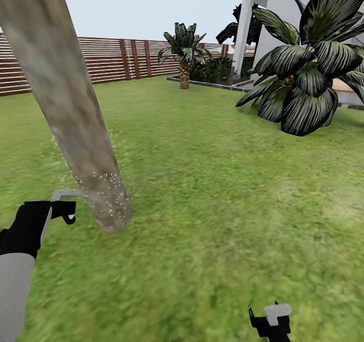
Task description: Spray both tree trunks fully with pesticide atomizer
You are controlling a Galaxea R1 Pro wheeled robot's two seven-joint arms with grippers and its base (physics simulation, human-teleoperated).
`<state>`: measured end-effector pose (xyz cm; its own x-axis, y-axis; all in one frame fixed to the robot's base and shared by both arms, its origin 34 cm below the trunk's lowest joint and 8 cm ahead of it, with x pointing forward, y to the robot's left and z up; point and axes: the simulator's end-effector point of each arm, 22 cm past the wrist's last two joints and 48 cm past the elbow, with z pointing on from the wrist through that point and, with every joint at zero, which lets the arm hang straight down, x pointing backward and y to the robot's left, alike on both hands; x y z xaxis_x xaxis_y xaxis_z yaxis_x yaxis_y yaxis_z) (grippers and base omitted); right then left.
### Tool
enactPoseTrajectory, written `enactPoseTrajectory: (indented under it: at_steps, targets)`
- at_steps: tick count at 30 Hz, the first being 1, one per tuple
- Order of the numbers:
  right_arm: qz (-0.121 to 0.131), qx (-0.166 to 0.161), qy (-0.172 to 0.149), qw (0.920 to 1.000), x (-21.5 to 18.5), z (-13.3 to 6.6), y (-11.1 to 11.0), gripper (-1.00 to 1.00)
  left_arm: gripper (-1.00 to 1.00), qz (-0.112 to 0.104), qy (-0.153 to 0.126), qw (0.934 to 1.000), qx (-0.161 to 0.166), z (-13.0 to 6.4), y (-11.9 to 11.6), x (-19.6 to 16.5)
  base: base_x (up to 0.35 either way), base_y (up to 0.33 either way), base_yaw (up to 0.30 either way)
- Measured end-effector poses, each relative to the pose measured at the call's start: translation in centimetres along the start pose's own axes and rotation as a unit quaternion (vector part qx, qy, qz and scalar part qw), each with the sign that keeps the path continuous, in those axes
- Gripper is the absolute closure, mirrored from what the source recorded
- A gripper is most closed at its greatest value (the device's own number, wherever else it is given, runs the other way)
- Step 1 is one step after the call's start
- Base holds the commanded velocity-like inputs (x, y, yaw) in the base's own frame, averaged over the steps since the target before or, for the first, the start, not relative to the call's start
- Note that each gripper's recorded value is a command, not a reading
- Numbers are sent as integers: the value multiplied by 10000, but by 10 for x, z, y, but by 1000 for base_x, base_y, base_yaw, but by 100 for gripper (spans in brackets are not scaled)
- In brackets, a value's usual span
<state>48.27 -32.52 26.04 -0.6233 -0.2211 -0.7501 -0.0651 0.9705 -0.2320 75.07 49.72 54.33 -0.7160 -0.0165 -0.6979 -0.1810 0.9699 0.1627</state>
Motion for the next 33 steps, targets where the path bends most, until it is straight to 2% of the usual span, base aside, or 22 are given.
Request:
enactPoseTrajectory:
  at_steps: [5, 11, 17, 28, 33]
  targets:
    - [0, 0, 1, 10000, 0, 0, 0, -100, 100, 9, -22, 10000, -13, 0, 1, -3, -27, 52, 0]
    - [0, 0, -1, 10000, 0, 0, 0, -100, 100, 14, -248, 9997, -21, -10, -1, -22, 133, 29, -11]
    - [0, 3, -15, 10000, -2, 0, 0, -100, 100, 16, -446, 9990, -99, -21, 6, -42, 4, 1, -215]
    - [0, 3, -15, 10000, -2, 0, 0, -100, 100, 27, -357, 9993, -69, -18, 3, -30, -7, -209, -7]
    - [1, 4, -13, 10000, -2, 0, 0, -100, 100, -2, -348, 9994, -61, -16, 4, -28, -283, -72, 0]
